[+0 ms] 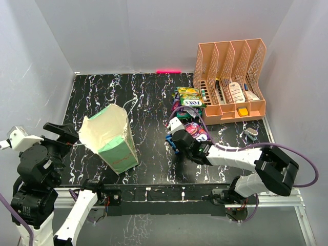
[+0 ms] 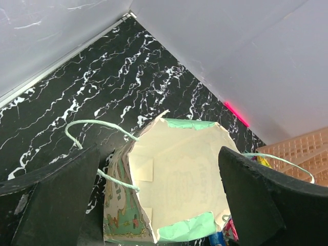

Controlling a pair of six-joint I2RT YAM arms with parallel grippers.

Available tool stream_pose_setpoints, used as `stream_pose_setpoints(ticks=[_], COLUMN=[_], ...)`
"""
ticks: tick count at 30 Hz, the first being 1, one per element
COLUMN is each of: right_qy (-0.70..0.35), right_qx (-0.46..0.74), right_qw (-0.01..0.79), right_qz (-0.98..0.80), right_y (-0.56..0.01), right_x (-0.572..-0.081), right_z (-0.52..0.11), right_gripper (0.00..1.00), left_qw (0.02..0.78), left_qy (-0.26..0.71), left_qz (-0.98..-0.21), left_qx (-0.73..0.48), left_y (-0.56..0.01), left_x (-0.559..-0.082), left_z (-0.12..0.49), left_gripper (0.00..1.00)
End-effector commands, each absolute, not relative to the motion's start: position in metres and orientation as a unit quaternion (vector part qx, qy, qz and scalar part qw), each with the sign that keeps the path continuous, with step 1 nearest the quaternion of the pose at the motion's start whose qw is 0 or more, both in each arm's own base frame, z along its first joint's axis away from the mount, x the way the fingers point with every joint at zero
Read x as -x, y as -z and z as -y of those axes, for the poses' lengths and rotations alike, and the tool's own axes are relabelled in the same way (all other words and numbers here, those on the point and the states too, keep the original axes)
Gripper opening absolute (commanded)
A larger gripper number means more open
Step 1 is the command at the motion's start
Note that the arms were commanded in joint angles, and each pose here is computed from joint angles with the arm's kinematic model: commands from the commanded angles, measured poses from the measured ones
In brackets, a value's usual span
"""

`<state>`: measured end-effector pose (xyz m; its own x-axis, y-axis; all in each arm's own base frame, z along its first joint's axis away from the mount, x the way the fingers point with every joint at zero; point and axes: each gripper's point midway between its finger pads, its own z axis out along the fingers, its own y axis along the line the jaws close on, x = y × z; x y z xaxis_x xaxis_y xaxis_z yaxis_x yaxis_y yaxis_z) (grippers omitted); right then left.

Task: Take the snacks out of the paper bag

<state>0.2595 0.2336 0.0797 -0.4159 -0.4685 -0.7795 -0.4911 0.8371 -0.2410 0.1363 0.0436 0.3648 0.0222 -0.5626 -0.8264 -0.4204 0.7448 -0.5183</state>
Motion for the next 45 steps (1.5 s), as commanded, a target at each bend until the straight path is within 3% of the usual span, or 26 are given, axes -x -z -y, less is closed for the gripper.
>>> stream_pose_setpoints(ticks=[1, 6, 11, 17, 20, 21, 28, 36, 45], right_qy=[-0.014, 0.0, -0.02, -0.068, -0.08, -0.066, -0.053, -0.163, -0.197], right_qx=[0.258, 0.244, 0.249, 0.232, 0.183, 0.155, 0.087, 0.062, 0.029], right_qw=[0.482, 0.47, 0.468, 0.503, 0.55, 0.569, 0.652, 0.718, 0.761], right_qz=[-0.837, -0.848, -0.848, -0.83, -0.811, -0.805, -0.751, -0.674, -0.617], right_y=[-0.088, -0.085, -0.092, -0.144, -0.183, -0.198, -0.324, -0.487, -0.556], right_x=[-0.272, -0.272, -0.268, -0.265, -0.271, -0.275, -0.274, -0.228, -0.199], right_z=[-0.238, -0.231, -0.236, -0.242, -0.232, -0.222, -0.172, -0.138, -0.1], right_gripper=[0.14, 0.19, 0.33, 0.59, 0.95, 0.98, 0.98, 0.98, 0.98], left_qw=[0.639, 0.652, 0.662, 0.673, 0.678, 0.68, 0.69, 0.731, 0.756], left_qy=[0.08, 0.1, 0.109, 0.12, 0.126, 0.129, 0.121, 0.127, 0.107], left_qz=[-0.698, -0.702, -0.698, -0.697, -0.699, -0.701, -0.708, -0.669, -0.644], left_qx=[0.313, 0.269, 0.25, 0.216, 0.187, 0.175, 0.09, 0.043, 0.034], left_y=[-0.388, -0.408, -0.42, -0.435, -0.441, -0.443, -0.472, -0.539, -0.561], left_x=[-0.145, -0.154, -0.157, -0.16, -0.164, -0.166, -0.185, -0.183, -0.173], left_z=[-0.032, -0.019, -0.014, -0.006, 0.002, 0.006, 0.024, 0.032, 0.021], left_gripper=[0.98, 0.98, 0.98, 0.98, 0.98, 0.98, 0.98, 0.98, 0.98])
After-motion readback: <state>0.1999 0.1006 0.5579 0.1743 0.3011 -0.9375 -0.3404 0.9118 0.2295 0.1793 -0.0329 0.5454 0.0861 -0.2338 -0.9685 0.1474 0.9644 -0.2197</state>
